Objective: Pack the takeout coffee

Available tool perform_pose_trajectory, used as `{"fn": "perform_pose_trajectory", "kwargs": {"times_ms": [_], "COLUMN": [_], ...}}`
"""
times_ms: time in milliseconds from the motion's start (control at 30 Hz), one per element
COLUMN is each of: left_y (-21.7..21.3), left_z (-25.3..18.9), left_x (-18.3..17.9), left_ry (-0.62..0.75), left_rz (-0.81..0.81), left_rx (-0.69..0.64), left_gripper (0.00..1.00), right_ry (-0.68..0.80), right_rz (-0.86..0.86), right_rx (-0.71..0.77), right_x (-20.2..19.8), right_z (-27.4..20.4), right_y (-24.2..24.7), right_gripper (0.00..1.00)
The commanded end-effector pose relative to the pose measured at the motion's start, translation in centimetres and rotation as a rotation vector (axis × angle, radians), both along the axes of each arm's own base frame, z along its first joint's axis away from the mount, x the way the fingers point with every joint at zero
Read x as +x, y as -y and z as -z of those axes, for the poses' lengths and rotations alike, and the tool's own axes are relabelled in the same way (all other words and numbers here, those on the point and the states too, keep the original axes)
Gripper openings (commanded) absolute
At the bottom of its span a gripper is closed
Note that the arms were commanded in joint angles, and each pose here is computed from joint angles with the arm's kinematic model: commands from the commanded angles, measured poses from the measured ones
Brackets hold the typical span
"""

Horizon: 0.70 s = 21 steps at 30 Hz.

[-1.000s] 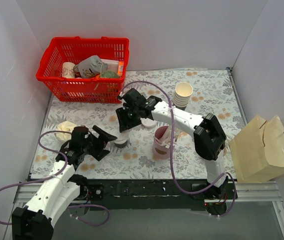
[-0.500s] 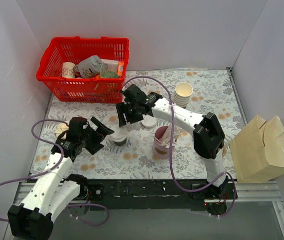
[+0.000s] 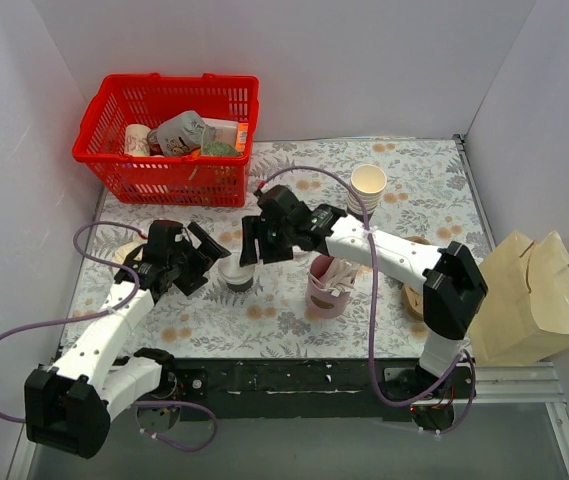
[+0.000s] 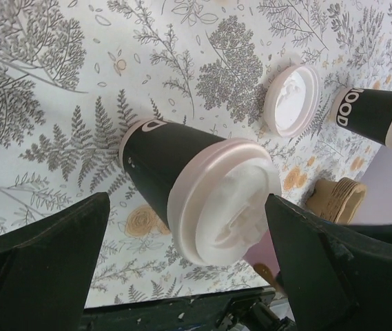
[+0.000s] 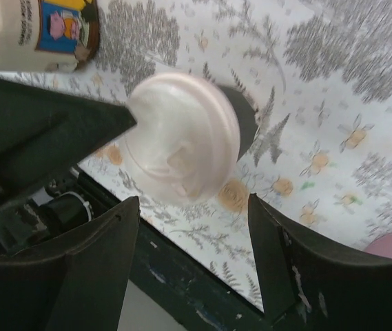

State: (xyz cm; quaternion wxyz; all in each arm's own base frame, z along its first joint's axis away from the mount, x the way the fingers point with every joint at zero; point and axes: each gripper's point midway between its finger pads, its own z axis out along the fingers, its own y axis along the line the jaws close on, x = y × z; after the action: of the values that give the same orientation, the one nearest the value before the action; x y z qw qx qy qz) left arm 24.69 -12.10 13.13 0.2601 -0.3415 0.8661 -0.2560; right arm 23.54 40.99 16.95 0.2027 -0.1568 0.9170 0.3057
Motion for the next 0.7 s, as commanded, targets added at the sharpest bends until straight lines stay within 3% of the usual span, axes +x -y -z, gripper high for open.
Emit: {"fn": "perform_pose_trajectory", "kwargs": {"times_ms": [0, 400, 667], "left_y": [1.1, 0.5, 0.7], "left_z": [-1.9, 0.1, 1.5], "left_x": [2.2, 1.7, 0.9], "left_ry": [0.123, 0.077, 0.043], "left_rz": [0.066, 0.022, 0.025], "left_rx": [-0.019, -0.008, -0.024], "left_gripper": [0.98, 0.93, 0.88], "right_ry": [-0.051, -0.076, -0.112], "right_rz": [0.117, 0.284, 0.273], "right_rx": [0.123, 0.203, 0.198], "right_x": [-2.2, -1.8, -2.3], "right_z": [-0.6, -0.2, 0.8], "right_y": [-1.7, -1.5, -2.0], "right_gripper": [0.71, 0.67, 0.63]}}
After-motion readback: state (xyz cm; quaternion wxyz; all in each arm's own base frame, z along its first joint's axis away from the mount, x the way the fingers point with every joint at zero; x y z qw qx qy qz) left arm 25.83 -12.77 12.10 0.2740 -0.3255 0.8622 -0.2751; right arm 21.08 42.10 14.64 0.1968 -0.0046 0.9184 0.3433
